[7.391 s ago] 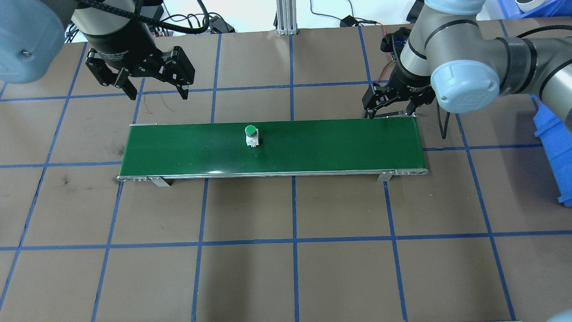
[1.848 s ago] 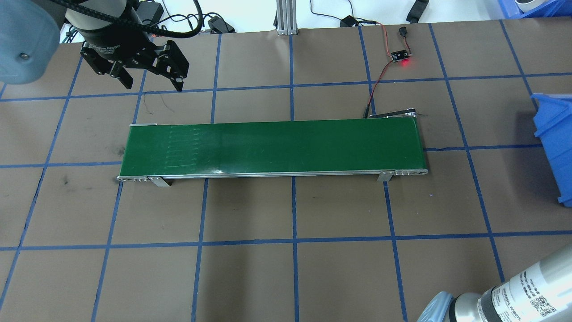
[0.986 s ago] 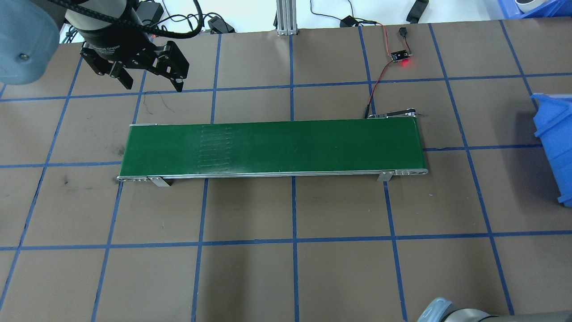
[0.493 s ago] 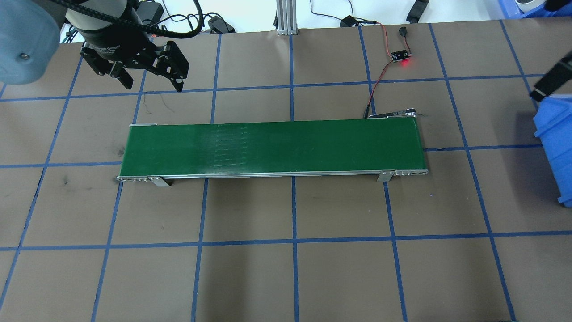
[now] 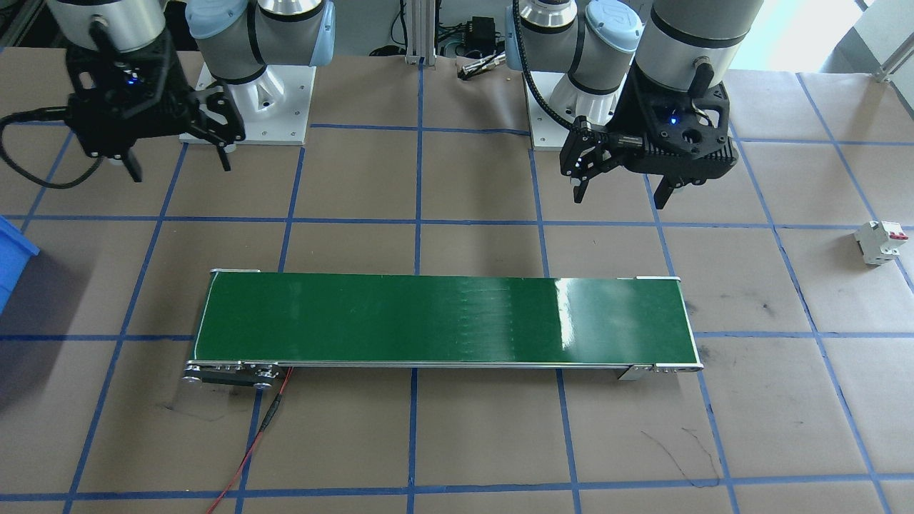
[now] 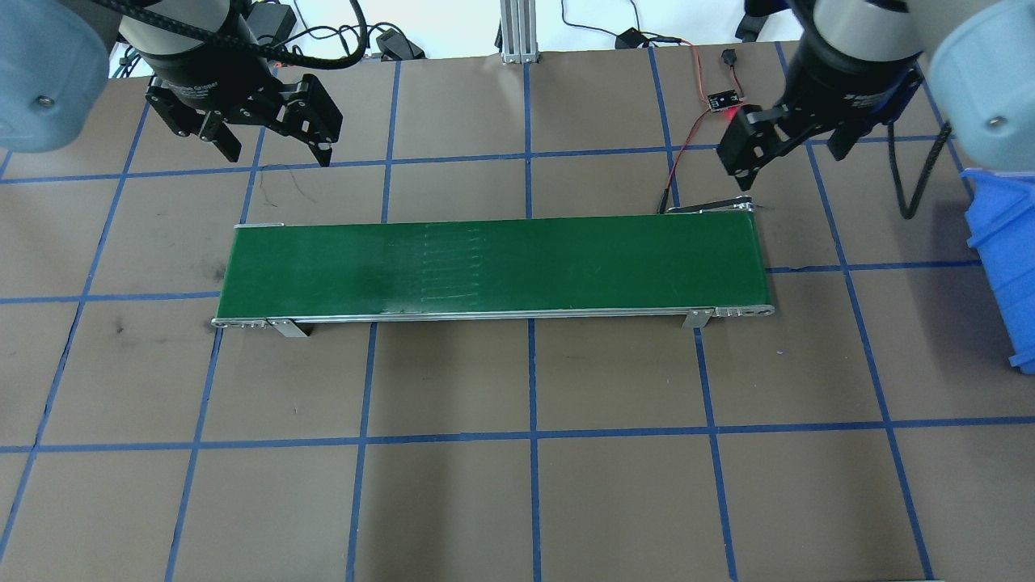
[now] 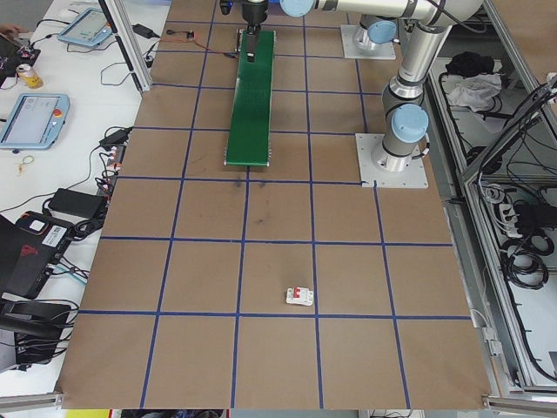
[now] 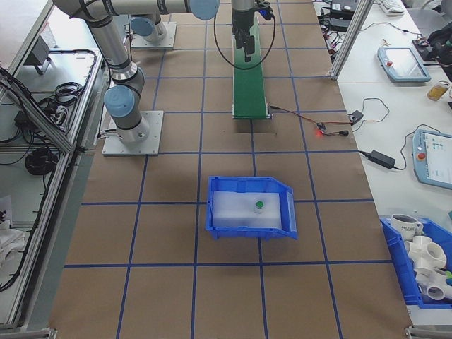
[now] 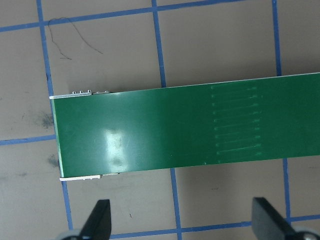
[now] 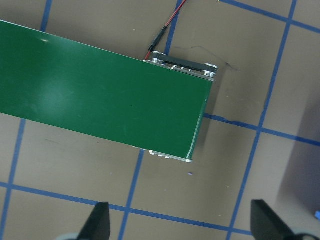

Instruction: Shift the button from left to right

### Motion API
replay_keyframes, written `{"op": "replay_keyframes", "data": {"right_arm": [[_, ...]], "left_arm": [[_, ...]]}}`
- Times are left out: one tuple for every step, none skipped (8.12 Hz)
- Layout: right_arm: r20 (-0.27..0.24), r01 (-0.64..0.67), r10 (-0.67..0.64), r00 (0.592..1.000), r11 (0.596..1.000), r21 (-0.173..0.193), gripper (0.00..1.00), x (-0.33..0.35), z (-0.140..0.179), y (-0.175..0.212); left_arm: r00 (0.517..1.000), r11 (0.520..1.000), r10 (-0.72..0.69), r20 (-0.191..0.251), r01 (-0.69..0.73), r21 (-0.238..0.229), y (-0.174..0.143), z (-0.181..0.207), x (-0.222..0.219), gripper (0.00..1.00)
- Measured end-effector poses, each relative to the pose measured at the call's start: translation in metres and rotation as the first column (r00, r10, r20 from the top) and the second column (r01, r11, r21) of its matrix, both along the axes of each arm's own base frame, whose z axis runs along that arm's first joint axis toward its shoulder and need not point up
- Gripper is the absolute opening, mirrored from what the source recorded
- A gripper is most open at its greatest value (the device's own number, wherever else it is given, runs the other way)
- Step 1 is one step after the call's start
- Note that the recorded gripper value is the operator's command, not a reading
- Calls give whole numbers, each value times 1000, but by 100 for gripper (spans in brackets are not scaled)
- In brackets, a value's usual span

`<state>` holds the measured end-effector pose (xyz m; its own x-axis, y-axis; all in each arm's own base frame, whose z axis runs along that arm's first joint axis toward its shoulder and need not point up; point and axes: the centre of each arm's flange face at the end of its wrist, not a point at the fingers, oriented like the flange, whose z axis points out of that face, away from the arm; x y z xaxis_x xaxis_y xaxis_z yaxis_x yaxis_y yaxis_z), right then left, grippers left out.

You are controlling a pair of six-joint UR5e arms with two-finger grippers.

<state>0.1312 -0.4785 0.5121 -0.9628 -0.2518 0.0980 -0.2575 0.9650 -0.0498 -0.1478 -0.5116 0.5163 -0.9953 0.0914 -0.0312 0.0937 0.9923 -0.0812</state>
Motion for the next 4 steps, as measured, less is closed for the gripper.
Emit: {"op": "replay_keyframes", "data": {"right_arm": [[8, 59, -59, 998, 998, -3, 100, 23, -1, 7], [14, 87, -86, 996, 996, -3, 100, 34, -3, 10], [19, 98, -98, 995, 995, -1, 100, 40, -4, 11], [19, 104, -104, 994, 995, -1, 100, 42, -4, 12]], "left_arm": [[1000, 1000, 1, -1, -1, 2, 0, 0, 1, 100], [1000, 1000, 1, 0, -1, 4, 1, 0, 1, 100], [1000, 1000, 2, 1, -2, 5, 1, 0, 1, 100], [1000, 1000, 2, 1, -2, 7, 1, 0, 1, 100]]}}
